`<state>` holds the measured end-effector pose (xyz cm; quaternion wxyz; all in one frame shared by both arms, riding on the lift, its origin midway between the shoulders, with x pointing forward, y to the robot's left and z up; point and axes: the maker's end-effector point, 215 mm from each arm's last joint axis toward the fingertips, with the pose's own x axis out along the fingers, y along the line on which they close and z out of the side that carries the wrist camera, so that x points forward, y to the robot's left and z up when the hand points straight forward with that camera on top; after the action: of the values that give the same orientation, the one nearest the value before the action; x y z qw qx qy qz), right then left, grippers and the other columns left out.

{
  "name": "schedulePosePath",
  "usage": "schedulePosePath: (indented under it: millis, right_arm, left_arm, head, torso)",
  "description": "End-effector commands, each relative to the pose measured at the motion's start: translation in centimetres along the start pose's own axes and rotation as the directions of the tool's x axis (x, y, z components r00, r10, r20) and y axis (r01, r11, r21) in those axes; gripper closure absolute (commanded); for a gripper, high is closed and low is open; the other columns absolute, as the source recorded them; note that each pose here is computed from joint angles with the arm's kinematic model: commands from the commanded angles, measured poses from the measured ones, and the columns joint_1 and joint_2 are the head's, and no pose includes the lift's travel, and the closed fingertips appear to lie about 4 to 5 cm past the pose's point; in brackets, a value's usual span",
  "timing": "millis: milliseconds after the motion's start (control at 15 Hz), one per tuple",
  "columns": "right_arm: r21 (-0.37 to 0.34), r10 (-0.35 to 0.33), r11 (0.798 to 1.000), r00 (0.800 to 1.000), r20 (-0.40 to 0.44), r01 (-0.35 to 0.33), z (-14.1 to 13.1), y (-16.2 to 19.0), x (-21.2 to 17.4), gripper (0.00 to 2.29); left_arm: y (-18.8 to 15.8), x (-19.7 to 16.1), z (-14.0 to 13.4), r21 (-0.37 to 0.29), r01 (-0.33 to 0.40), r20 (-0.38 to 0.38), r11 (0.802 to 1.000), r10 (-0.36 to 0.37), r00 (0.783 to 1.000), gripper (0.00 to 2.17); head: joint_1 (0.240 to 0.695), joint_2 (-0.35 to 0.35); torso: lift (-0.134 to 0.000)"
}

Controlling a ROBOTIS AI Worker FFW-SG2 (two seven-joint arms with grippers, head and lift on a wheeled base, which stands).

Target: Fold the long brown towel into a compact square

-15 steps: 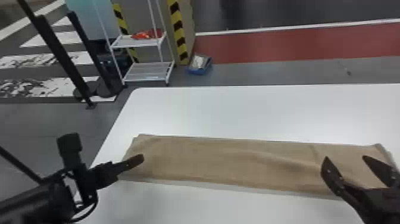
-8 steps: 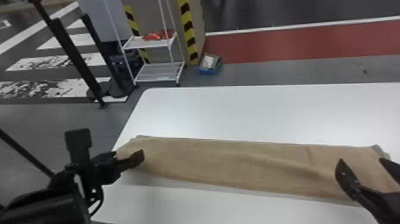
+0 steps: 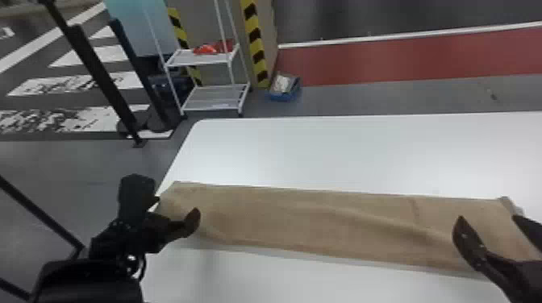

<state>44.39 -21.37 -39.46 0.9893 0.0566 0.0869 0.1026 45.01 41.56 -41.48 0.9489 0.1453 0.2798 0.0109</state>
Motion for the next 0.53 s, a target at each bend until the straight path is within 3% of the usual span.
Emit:
schedulePosePath:
  millis: [0,467]
  right_arm:
    - [0.001,-0.001,1.000,1.000,-0.002,0.001,-0.10,-0.07,-0.02,0.10]
    - [-0.007,0.014,1.000,1.000,0.003,-0.014,0.01,0.40,0.07,0.10]
  left_arm:
    - [-0.14,-0.01,-1.70,-0.041,0.012,-0.068,0.999,-0.014,0.998,0.08]
    - [0.30,0.02,-2.28,-0.034,0.002,-0.091,0.999,-0.005,0.996,0.08]
  head:
    - [0.695,0.248]
    - [0.695,0.263]
  torso:
    - [-0.123]
    - [-0.123]
